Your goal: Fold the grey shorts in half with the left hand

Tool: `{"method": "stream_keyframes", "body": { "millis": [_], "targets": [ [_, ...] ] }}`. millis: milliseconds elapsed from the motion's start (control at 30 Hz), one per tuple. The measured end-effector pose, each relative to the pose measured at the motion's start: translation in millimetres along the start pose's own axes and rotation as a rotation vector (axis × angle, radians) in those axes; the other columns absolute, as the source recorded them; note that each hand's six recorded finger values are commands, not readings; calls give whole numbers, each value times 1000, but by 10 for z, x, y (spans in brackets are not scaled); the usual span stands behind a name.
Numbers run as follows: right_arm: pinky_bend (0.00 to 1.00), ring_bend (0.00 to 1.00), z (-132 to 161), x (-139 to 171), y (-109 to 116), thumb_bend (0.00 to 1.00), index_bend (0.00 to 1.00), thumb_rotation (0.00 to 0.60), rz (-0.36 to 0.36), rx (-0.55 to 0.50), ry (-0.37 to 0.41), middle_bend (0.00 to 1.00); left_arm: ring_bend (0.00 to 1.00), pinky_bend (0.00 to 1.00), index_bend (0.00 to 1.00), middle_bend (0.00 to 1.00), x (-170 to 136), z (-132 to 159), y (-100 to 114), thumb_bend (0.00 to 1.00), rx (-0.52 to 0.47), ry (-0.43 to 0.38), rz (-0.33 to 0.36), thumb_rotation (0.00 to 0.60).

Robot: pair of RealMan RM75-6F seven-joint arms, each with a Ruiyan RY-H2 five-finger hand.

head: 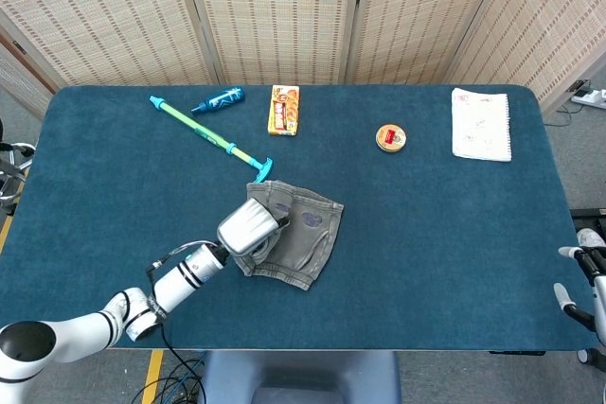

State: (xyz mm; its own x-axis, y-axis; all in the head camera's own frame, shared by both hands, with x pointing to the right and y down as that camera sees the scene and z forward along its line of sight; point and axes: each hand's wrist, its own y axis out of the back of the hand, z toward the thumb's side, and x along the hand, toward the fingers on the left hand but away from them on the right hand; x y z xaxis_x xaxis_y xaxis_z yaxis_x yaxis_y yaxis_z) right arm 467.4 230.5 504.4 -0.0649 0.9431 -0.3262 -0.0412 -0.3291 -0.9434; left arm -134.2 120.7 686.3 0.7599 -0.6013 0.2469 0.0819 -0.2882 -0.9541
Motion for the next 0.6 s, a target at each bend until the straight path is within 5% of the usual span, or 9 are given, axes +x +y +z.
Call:
{"method": "stream_keyframes", "body": {
  "millis": [400,600],
  "targets": [
    [267,296,-69,67,6,305,301,600,5,4,-20,353,857,930,586,970,398,578,-117,453,11,-33,-43,600],
    [267,297,-100,99,0,305,301,600,8,1,-28,353,850,930,401,962,561,672,-162,221,11,38,-54,600]
  ]
}}
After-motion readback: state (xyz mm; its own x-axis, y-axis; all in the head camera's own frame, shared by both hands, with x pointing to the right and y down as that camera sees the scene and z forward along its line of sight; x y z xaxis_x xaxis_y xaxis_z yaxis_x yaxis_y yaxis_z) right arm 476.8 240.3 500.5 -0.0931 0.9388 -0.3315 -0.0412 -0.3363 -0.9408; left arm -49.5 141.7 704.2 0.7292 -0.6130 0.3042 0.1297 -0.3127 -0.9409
